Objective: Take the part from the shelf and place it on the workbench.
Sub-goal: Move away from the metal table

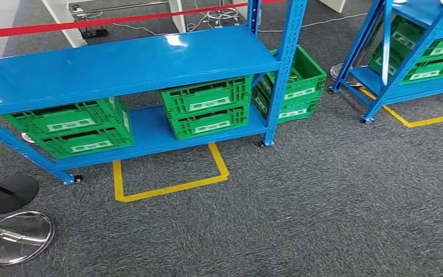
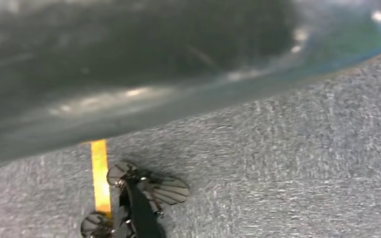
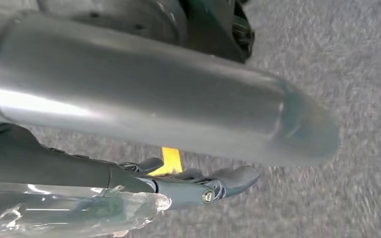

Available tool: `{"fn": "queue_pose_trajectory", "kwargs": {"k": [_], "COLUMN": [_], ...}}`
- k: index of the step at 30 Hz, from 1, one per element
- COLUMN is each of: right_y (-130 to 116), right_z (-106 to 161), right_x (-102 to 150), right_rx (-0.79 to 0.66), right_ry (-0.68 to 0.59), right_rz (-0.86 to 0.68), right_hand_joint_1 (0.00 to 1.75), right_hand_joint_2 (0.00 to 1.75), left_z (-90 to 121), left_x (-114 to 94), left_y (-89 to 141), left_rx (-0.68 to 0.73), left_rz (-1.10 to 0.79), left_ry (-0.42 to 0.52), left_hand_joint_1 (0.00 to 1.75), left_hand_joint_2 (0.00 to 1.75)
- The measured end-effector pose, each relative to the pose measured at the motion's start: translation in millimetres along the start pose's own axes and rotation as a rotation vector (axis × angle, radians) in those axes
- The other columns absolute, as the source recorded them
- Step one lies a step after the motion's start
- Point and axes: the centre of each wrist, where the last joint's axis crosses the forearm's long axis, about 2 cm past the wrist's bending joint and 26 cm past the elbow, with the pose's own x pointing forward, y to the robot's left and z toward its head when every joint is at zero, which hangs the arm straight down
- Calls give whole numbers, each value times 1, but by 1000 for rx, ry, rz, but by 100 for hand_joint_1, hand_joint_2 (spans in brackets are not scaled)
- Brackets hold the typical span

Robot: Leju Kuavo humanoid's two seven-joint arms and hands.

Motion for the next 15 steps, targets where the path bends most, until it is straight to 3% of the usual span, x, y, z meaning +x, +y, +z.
{"fn": "queue_pose_trajectory", "kwargs": {"k": [15], "right_y": [0], "right_z": [-2], "right_x": [2], "right_rx": [0], "right_ry": [-6], "right_rz": [-1], "right_hand_joint_1": [0], "right_hand_joint_2": [0], "left_z": [-1], "left_x": [1], "left_y": [-1], "left_rx": [3], "left_rz": [8], "left_ry": [-1], "left_hand_joint_1": [0], "left_hand_joint_2": [0]}}
